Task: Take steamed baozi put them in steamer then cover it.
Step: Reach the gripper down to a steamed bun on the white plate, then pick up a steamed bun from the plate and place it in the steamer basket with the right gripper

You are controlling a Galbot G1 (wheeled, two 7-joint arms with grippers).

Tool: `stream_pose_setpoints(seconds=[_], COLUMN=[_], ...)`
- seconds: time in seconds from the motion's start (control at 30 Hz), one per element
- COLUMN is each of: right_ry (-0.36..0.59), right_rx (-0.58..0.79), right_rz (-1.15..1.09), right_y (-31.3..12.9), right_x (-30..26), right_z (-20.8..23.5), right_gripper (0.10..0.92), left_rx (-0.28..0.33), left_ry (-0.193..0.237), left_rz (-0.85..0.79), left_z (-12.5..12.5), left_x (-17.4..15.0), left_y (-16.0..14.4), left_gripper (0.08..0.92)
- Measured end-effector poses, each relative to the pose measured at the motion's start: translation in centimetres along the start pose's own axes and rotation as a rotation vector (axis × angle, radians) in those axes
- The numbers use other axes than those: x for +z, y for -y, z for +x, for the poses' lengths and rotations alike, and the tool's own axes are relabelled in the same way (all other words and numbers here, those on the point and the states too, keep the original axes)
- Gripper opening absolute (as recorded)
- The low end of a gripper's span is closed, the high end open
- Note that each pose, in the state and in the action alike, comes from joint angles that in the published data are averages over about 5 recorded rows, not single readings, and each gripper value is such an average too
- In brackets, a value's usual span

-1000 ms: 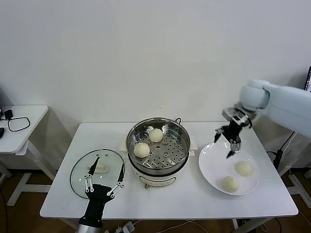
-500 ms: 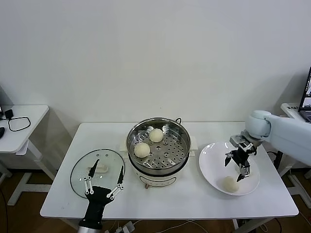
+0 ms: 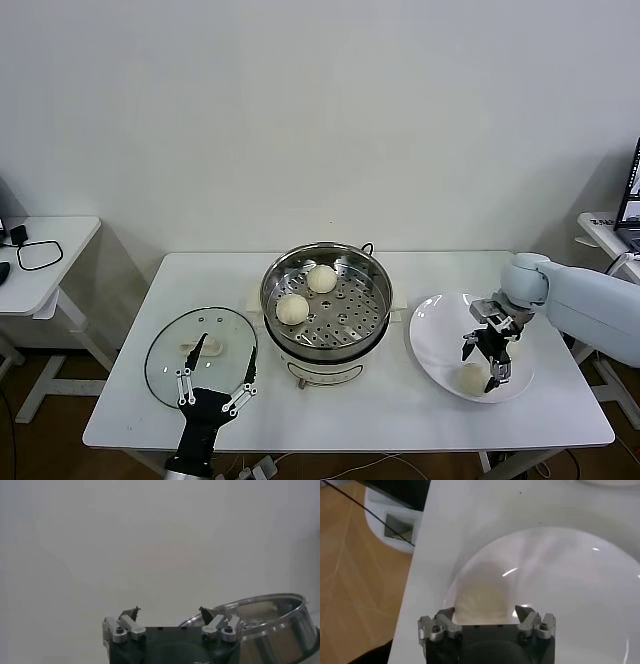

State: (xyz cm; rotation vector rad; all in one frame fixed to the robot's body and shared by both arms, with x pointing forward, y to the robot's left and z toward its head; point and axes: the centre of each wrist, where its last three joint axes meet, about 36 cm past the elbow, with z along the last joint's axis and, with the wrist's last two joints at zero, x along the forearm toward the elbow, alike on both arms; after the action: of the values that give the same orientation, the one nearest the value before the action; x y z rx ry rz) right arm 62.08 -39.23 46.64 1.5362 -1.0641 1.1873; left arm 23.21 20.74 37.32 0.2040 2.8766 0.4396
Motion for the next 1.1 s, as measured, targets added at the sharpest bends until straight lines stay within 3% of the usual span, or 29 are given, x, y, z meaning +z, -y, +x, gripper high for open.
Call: stream_pose_setpoints(seconds=[0.27, 0.53, 0.8, 1.1], right_ry=[0.003, -0.007, -0.039, -0.077], right_rx=[0.001, 0.033, 0.135, 0.271], right_rz=[-0.005, 0.041, 0.229, 0.586], right_y=[-0.3, 0.0, 2.0, 3.3], right_x=[0.2, -0.5, -4.6, -14.6], right_z=[-0.1, 2.5, 11.4, 21.1], right_gripper=[0.674, 0.629, 0.628, 0.628], left_rx=[-0.001, -0.001, -0.003, -0.002], left_ry=[0.002, 0.007, 0.014, 0.019], left_rz=[0.001, 0.001, -0.004, 0.003], left_z=[0.0, 0.0, 0.0, 0.1], left_x=[0.0, 0.0, -0.4, -0.8], left_y=[0.0, -0.1, -0.4, -0.3], left_gripper=[0.823, 0.823, 0.823, 0.823])
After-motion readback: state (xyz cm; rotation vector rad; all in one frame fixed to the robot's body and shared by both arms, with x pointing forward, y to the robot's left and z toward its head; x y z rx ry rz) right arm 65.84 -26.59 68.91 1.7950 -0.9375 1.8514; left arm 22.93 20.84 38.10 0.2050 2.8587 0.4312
